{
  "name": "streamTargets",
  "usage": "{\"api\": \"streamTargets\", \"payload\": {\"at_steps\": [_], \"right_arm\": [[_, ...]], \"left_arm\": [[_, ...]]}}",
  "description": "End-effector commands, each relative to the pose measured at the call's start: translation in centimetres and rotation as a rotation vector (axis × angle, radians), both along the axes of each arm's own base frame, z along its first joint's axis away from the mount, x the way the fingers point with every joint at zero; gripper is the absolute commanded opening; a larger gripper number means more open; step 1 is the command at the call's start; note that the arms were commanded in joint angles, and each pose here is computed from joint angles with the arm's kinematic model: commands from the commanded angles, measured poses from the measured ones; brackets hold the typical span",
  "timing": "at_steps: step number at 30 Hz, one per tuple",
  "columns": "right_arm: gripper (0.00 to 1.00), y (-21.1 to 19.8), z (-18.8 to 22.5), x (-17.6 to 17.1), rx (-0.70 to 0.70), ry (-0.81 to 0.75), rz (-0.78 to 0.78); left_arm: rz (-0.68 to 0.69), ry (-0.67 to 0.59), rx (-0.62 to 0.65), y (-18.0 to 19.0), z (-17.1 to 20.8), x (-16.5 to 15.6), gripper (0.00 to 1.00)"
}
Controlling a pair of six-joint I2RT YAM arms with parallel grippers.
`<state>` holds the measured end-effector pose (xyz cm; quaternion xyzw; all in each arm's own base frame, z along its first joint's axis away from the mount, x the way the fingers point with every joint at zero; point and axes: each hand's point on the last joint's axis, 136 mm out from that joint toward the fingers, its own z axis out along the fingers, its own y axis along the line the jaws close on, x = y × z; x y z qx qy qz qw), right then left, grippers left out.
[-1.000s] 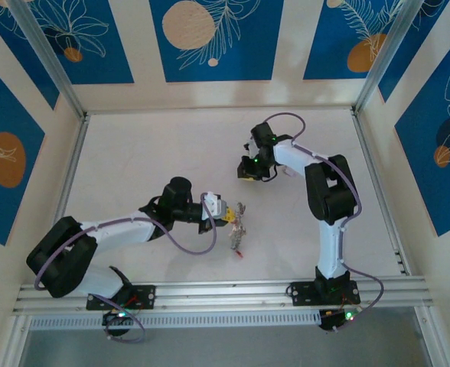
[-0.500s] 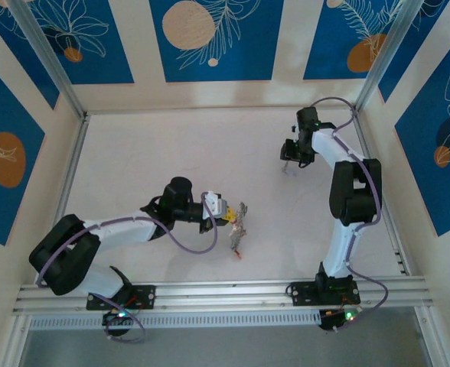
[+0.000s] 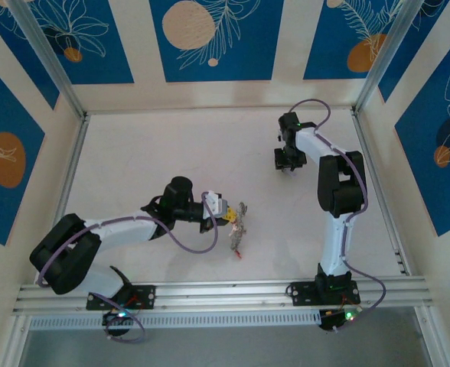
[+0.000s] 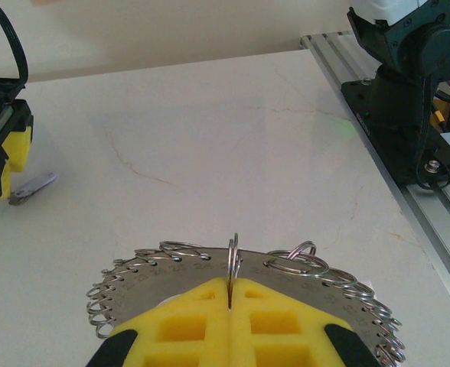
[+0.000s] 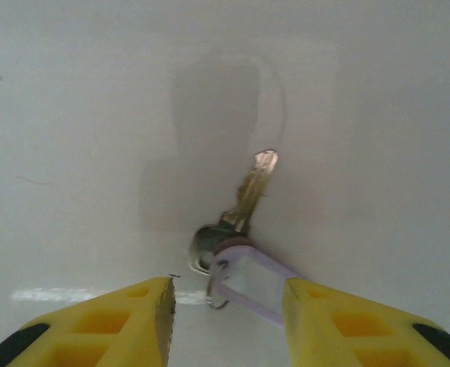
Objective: Put the keys on the keyring
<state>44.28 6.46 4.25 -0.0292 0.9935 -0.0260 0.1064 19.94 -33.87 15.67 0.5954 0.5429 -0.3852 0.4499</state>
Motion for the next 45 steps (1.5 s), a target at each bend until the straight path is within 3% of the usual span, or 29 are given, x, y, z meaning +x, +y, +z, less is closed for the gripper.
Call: {"api": "streamTargets", "payload": {"at_steps": [1, 11, 13, 17, 31, 37, 45], "right_arm": [[0.40, -0.5, -0.6, -0.3, -0.028, 0.038, 0.006], [0.41, -0.2, -1.6, -0.9, -0.023, 0.079, 0.003], [0.37, -0.4, -1.7, -0.9, -0.036, 0.079, 0.002], [0.21, -0.5, -1.3, -0.6, -0.048, 0.059, 0.003], [0.06, 2.0, -0.2, -0.7, -0.035, 0.029, 0.106], [0.05, 9.0, 0.7, -2.5, 0.114, 0.022, 0.256], [0.06, 19.5, 0.8, -7.4, 0.266, 0.058, 0.439]], "left_arm": [[-0.017, 0.000, -0.013, -0.2, 0.6, 0.3, 0.00], [-0.021, 0.011, -0.014, -0.3, 0.5, 0.3, 0.00], [-0.019, 0.012, -0.013, -0.3, 0.4, 0.3, 0.00], [-0.018, 0.011, -0.013, -0.3, 0.5, 0.3, 0.00], [-0.018, 0.016, -0.011, -0.2, 0.4, 0.3, 0.00], [-0.008, 0.004, -0.028, -0.1, 0.8, 0.2, 0.00], [-0.008, 0.007, -0.023, 0.2, 0.9, -0.1, 0.00]]}}
